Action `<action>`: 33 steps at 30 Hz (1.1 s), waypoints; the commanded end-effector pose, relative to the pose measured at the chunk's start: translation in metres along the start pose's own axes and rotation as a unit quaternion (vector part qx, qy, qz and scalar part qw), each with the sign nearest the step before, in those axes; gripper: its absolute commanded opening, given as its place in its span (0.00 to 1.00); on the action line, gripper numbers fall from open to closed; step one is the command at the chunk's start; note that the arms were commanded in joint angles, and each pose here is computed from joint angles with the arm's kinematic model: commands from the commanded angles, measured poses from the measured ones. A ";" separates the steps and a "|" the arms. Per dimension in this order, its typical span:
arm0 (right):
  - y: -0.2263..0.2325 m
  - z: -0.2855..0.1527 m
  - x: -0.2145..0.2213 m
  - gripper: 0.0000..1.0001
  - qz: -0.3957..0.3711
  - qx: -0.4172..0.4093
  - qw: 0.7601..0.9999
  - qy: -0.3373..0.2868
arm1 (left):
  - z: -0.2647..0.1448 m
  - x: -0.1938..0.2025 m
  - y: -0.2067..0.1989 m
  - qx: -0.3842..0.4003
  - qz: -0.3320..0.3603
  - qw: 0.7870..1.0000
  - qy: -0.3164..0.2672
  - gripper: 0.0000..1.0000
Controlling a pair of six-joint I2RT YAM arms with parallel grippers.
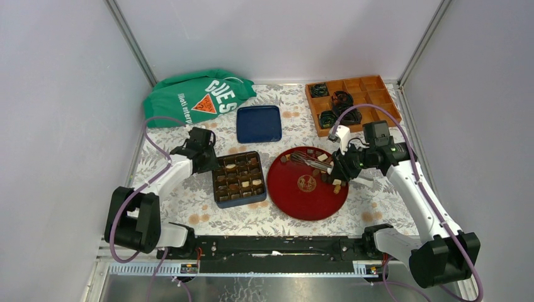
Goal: Pack the chocolate
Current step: Pick up the fake chocolate from the plate, then adjust the packing box at the center of the board.
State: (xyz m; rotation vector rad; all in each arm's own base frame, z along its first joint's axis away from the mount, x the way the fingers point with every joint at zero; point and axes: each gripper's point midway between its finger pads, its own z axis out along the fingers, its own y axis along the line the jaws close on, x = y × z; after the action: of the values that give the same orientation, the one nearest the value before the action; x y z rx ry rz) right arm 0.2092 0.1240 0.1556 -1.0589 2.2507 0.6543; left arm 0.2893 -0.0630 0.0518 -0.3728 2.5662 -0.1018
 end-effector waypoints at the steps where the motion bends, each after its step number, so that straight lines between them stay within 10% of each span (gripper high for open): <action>1: 0.008 -0.015 -0.029 0.00 -0.036 -0.012 0.998 -0.047 | -0.001 -0.004 -0.001 -0.003 0.011 1.000 0.000 0.38; 12: 0.019 -0.022 -0.043 0.00 -0.054 -0.037 0.996 -0.059 | 0.000 -0.001 -0.008 0.016 0.016 1.000 0.013 0.00; 33: 0.097 -0.052 -0.091 0.00 -0.225 -0.159 0.955 -0.108 | -0.120 -0.083 -0.025 0.119 -0.034 0.942 -0.312 0.00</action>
State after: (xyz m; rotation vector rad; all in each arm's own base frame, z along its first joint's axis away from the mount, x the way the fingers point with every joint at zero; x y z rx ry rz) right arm 0.1779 0.1808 0.2495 -1.4229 1.8120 0.8587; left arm 0.2826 -0.0603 0.1618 -0.3115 2.0655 -0.2093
